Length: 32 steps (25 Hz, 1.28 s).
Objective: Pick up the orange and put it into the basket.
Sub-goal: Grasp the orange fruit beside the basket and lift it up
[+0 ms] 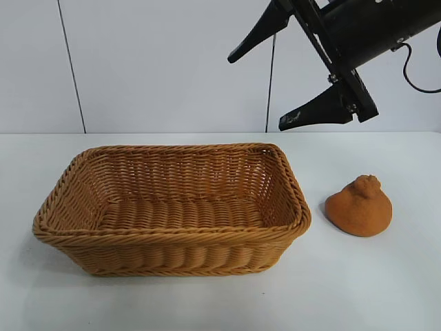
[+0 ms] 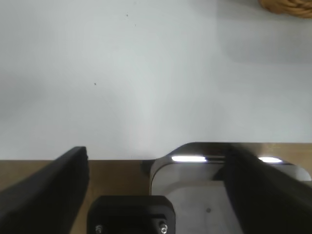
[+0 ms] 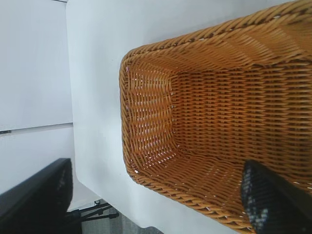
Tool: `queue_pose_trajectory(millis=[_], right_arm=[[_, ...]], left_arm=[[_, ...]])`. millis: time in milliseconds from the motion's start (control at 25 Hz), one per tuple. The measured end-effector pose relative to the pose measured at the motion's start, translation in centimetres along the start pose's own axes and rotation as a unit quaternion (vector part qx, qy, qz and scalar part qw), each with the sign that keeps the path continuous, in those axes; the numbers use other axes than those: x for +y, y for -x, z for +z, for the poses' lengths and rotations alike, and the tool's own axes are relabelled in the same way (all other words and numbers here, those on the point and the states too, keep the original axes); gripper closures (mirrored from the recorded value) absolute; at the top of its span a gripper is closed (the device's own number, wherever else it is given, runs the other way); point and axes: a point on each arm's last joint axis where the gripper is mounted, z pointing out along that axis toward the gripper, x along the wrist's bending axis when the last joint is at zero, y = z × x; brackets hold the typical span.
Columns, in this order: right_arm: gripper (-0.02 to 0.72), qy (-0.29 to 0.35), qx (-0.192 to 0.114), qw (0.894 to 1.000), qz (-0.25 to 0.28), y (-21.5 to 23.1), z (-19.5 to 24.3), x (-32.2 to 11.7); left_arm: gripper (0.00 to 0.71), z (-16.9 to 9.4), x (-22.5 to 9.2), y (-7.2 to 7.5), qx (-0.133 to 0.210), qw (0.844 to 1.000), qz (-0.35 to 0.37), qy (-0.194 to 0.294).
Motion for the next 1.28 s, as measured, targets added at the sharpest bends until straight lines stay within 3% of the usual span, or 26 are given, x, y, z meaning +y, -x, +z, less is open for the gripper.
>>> queue_pose_trajectory(millis=[160, 400, 880, 1160, 1280], right_arm=[[0.063, -0.001, 0.0, 1.0, 0.0, 0.0, 0.0, 0.0], [0.063, -0.004, 0.002, 1.0, 0.0, 0.0, 0.0, -0.1], [0.063, -0.007, 0.003, 1.0, 0.0, 0.0, 0.0, -0.1], [0.063, -0.01, 0.0, 1.0, 0.004, 0.0, 0.0, -0.2], [0.063, -0.013, -0.003, 1.0, 0.006, 0.1, 0.0, -0.2]], left_arm=[[0.161, -0.7, -2.3, -0.1, 0.0, 0.996, 0.005, 0.091], [0.161, -2.0, -4.1, 0.0, -0.003, 0.985, 0.01, 0.173], [0.161, -2.4, -4.5, 0.1, -0.015, 0.981, 0.024, 0.191], [0.161, -3.9, -6.7, 0.0, -0.022, 0.961, 0.032, 0.272], [0.161, -4.0, -7.0, 0.0, -0.022, 0.958, 0.032, 0.284]])
